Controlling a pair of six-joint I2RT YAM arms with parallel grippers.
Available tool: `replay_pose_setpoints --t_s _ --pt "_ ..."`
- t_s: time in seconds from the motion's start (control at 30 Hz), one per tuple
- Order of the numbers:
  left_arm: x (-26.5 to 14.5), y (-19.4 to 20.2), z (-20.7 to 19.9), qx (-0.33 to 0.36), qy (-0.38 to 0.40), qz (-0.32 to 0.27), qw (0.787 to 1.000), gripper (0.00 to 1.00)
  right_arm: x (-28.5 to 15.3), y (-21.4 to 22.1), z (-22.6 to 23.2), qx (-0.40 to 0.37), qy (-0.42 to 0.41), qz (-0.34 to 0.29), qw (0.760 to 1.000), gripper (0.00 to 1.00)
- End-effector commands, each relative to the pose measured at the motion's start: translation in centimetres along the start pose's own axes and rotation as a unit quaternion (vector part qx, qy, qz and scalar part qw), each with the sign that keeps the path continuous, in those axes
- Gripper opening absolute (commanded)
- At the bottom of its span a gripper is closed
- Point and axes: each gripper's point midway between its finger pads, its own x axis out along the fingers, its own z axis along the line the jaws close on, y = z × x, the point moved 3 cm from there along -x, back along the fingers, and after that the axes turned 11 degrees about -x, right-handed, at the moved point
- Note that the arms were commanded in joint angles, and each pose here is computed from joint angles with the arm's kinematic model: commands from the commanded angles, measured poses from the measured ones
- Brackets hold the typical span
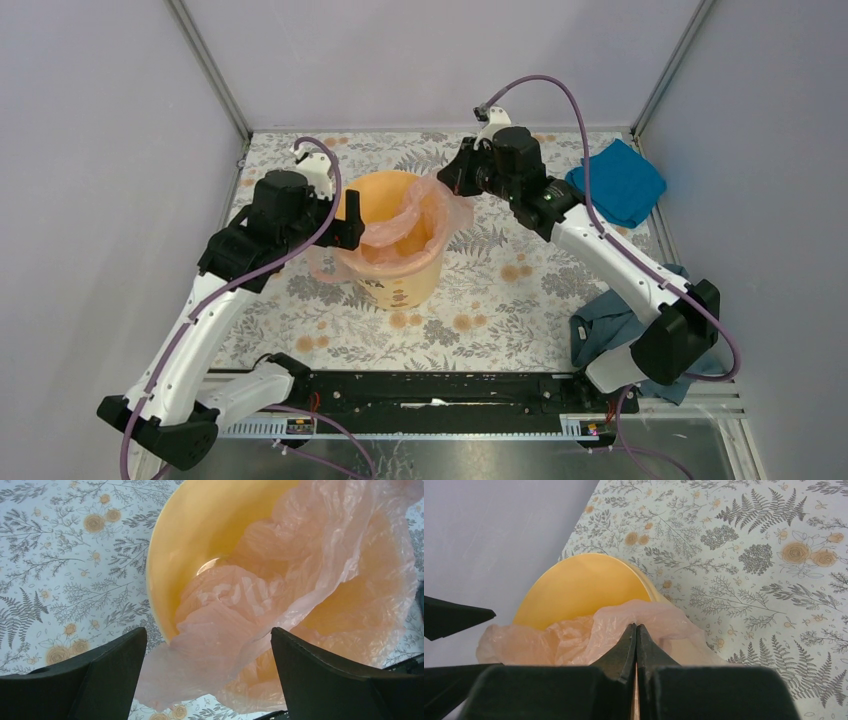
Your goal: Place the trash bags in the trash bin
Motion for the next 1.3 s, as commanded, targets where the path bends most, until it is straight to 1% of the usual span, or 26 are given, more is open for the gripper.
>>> replay_pose_setpoints --t_s 0.0,0.2,0.23,0.27,0.33,0.4,0.5,0.53,0.57,0.63,0.73,0.77,0.8,0.9,0.97,1.07,1.13,1.27 --pt "-0.7 -0.2 -0.7 0.005 0.033 -0.017 0.999 0.99 0.2 -2.9 0.4 0.011 0.002 -0.039 0.999 0.00" --pt "-0.7 0.6 -0.7 0.005 0.039 -0.009 0.999 0.99 0.1 -2.7 0.6 0.015 -0.005 -0.040 0.999 0.00" --pt "-0.6 0.6 -0.5 0.007 0.037 -0.013 0.999 0.99 0.0 -2.7 0.7 0.015 -0.006 -0.040 0.999 0.00" --pt "-0.4 0.3 0.0 0.006 0.019 -0.024 1.000 0.97 -0.1 -2.7 0.7 0.014 -0.007 -0.041 0.999 0.00" --pt "-0.1 -0.4 1.1 -0.002 -0.024 -0.044 0.999 0.88 -0.1 -2.6 0.7 0.015 -0.007 -0.041 0.999 0.00" --pt "0.5 -0.8 1.7 -0.009 -0.052 -0.045 0.998 0.77 0.0 -2.6 0.7 0.015 -0.008 -0.041 0.999 0.00" --pt "0.7 -1.3 2.3 -0.027 -0.083 -0.055 0.995 0.55 0.2 -2.4 0.7 0.013 -0.010 -0.037 0.999 0.00" --pt "0.7 -1.5 2.4 -0.034 -0.085 -0.061 0.994 0.49 0.4 -2.3 0.6 0.012 -0.010 -0.036 0.999 0.00" --pt "0.8 -1.7 2.3 -0.041 -0.083 -0.066 0.993 0.48 0.5 -2.2 0.5 0.010 -0.008 -0.034 0.999 0.00" --pt "0.8 -1.9 2.1 -0.053 -0.079 -0.076 0.993 0.51 0.8 -2.1 0.3 0.005 -0.004 -0.033 0.999 0.00" --pt "1.0 -2.2 2.4 -0.070 -0.093 -0.090 0.989 0.51 1.3 -2.1 0.0 -0.010 -0.008 -0.031 0.999 0.00" --pt "1.2 -2.2 2.5 -0.074 -0.096 -0.091 0.988 0.49 1.6 -2.1 -0.2 -0.014 -0.007 -0.029 0.999 0.00" --pt "1.4 -2.2 2.5 -0.080 -0.099 -0.093 0.988 0.45 1.8 -2.1 -0.4 -0.018 -0.007 -0.027 0.999 0.00" --pt "1.9 -2.2 2.7 -0.090 -0.108 -0.096 0.985 0.27 2.5 -2.3 -0.7 -0.026 -0.016 -0.028 0.999 0.04" --pt "2.3 -2.3 2.8 -0.095 -0.111 -0.102 0.984 0.21 3.0 -2.4 -1.1 -0.022 -0.016 -0.029 0.999 0.07" --pt "2.8 -2.4 2.9 -0.106 -0.116 -0.109 0.982 0.17 3.9 -2.5 -1.6 -0.013 -0.021 -0.028 0.999 0.10" --pt "3.3 -2.3 3.1 -0.114 -0.126 -0.108 0.980 0.15 4.5 -2.3 -1.9 -0.008 -0.025 -0.024 0.999 0.10" --pt "4.2 -1.9 4.2 -0.129 -0.165 -0.110 0.972 0.15 5.4 -1.9 -2.2 -0.007 -0.038 -0.019 0.999 0.09"
